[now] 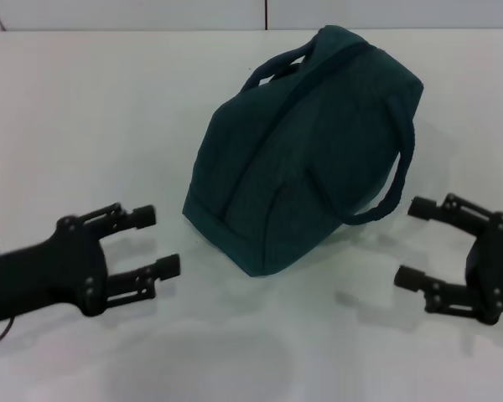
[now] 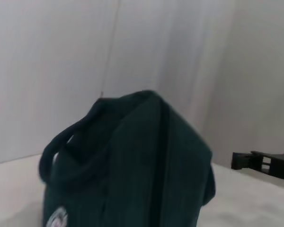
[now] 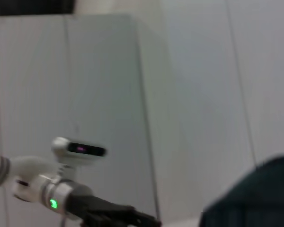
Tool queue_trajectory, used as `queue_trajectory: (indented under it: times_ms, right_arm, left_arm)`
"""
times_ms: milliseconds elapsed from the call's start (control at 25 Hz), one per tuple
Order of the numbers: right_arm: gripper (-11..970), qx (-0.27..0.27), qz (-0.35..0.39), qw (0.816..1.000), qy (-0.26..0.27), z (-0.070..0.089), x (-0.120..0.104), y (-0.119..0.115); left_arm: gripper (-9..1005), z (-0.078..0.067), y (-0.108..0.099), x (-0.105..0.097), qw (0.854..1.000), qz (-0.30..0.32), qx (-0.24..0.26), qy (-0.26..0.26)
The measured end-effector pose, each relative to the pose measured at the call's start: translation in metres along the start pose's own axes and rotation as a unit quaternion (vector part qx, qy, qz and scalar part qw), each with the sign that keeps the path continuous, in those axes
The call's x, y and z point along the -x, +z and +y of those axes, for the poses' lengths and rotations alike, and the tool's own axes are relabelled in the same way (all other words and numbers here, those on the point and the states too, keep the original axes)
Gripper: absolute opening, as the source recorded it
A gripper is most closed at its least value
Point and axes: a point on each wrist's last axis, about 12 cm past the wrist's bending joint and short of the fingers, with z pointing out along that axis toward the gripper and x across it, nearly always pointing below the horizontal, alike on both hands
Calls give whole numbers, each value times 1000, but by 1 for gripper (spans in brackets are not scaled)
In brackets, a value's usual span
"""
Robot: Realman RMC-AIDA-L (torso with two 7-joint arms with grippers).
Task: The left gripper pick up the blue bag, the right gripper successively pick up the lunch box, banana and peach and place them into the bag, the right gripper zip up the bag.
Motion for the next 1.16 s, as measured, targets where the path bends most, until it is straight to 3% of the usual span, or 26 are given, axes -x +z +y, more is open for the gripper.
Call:
queue_trajectory:
  times_ms: [360, 600, 840, 1160]
  right_arm:
    - [862, -44, 59, 997, 14, 9, -32, -4]
    - [862, -56, 76, 995, -3, 10, -40, -3]
    - [862, -50, 74, 996, -8, 9, -39, 0]
    - [862, -50, 57, 997, -2, 15, -39, -2]
  left_arm:
    - [799, -5, -18, -35, 999, 18, 36, 30]
    - [799, -7, -23, -40, 999, 17, 46, 24]
    - [799, -8, -28, -43, 997, -29, 69, 29]
    - [799, -14, -21, -49, 997, -52, 60, 26]
